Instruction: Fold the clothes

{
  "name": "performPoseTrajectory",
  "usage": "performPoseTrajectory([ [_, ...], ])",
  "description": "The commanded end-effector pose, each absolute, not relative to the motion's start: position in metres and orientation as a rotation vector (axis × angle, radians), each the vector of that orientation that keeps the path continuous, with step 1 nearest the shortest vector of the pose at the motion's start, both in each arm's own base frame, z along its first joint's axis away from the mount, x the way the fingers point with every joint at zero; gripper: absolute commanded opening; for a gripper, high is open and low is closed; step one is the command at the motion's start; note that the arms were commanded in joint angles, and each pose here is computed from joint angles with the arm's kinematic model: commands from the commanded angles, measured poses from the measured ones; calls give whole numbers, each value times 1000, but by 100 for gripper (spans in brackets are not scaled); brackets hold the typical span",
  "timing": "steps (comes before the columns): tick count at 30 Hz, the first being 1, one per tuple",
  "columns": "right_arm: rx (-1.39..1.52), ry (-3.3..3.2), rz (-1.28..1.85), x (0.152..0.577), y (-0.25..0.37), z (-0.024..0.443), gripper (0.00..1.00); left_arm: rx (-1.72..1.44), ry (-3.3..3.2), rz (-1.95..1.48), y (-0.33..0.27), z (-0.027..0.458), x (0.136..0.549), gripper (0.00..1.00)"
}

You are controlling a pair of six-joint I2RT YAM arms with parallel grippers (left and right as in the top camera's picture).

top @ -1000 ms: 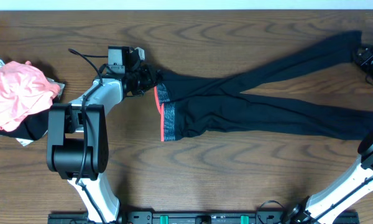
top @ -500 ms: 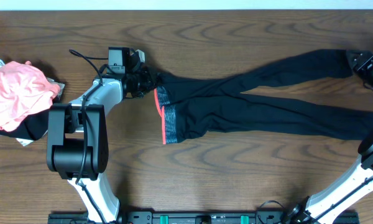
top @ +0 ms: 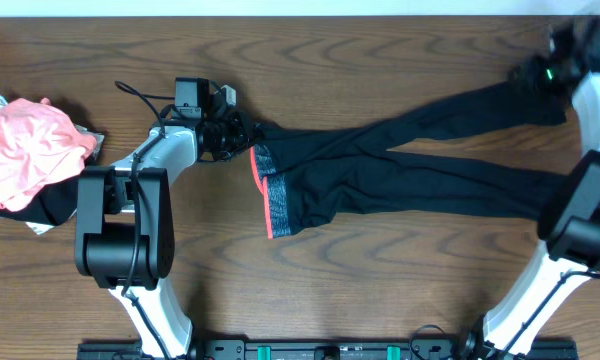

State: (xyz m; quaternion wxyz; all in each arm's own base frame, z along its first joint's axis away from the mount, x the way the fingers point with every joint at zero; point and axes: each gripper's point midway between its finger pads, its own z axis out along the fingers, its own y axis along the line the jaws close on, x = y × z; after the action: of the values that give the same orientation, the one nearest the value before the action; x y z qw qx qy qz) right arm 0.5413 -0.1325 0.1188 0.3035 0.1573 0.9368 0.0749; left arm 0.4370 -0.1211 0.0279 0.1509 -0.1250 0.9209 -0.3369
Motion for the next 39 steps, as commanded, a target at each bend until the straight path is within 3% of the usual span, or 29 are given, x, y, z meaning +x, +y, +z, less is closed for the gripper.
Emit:
performPoseTrajectory([
  [1, 331, 2412, -183, 554, -155, 175, 50, -265, 2630, -975, -128, 37, 436, 10],
  [8, 473, 2390, -279, 554, -163, 178, 56, -210, 2637, -973, -139, 37, 432, 10],
  [25, 529, 2611, -269, 553, -171, 56, 61, -182, 2659, -970, -143, 34, 427, 10],
  [39, 596, 2636, -153, 562, -161, 7, 69, -161, 2656, -965, -143, 34, 427, 10],
])
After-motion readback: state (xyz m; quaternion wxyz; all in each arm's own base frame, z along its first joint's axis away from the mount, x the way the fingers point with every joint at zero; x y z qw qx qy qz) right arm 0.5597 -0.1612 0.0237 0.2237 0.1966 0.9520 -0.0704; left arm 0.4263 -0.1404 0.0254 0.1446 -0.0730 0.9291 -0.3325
